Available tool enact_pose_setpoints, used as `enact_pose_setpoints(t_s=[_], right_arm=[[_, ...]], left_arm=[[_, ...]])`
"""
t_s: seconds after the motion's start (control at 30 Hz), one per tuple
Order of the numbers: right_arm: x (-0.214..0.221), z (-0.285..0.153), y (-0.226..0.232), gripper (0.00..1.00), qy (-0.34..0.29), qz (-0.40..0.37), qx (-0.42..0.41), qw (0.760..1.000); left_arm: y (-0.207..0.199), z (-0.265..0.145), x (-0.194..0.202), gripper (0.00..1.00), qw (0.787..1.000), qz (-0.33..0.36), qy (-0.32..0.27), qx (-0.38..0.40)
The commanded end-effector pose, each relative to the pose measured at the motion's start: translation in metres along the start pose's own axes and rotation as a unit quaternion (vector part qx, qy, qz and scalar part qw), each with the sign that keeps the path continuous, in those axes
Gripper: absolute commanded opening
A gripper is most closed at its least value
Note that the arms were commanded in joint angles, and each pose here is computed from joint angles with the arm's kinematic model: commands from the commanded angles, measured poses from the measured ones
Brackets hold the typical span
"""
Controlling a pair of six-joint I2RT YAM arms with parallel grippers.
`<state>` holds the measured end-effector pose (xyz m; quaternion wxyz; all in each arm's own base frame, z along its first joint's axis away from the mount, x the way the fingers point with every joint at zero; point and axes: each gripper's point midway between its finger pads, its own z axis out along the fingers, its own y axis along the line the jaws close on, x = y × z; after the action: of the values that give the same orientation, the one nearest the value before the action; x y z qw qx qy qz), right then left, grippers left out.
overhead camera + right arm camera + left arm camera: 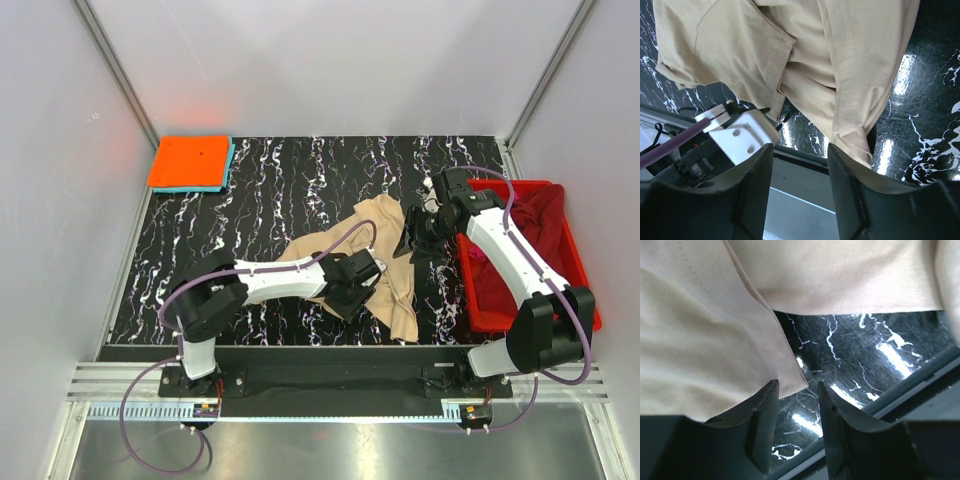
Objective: Fold and stack the t-shirts
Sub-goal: Flatten the tshirt out
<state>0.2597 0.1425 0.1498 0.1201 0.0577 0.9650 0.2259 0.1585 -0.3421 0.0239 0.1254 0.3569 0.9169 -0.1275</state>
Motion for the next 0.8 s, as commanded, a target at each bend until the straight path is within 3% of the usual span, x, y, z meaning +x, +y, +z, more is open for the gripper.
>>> enact_pose_setpoints(t_s=[0.0,0.13,0.23,0.27,0.3,0.37,0.57,0.77], right_arm=[[-0.007,-0.009,0.004,0.54,-0.027,-0.01,-0.007,1.0],[-0.008,-0.009,0.004,0.54,-0.025,-0.01,-0.006,1.0],[-0.009,-0.009,0.004,0.54,-0.025,-0.012,-0.004,1.0],[-0.01,-0.008,0.003,0.54,-0.025,-0.011,-0.002,1.0],[-0.012,-0.007,0.003,0.54,-0.027,-0.012,-0.001,1.0],[-0.017,-0.001,0.002,0.54,-0.024,-0.011,0.002,1.0],[-0.033,0.028,0.009,0.53,-0.002,0.012,-0.017,1.0],[-0.045,0.065,0.037,0.53,0.044,0.021,-0.062,0.997]], left_arm=[[-0.002,0.006,-0.013,0.42,1.0,0.003,-0.018,-0.005],[0.0,0.022,-0.007,0.39,1.0,0.002,-0.013,-0.006],[0.004,0.03,0.002,0.24,1.0,0.003,-0.002,-0.012],[0.005,0.029,0.004,0.12,1.0,0.002,-0.001,-0.013],[0.013,0.027,0.006,0.07,1.0,0.001,-0.003,-0.029],[0.018,0.006,0.001,0.0,0.999,-0.004,-0.027,-0.041],[0.048,-0.092,0.005,0.0,0.989,-0.058,-0.112,-0.082],[0.091,-0.186,0.011,0.0,0.962,-0.152,-0.191,-0.124]])
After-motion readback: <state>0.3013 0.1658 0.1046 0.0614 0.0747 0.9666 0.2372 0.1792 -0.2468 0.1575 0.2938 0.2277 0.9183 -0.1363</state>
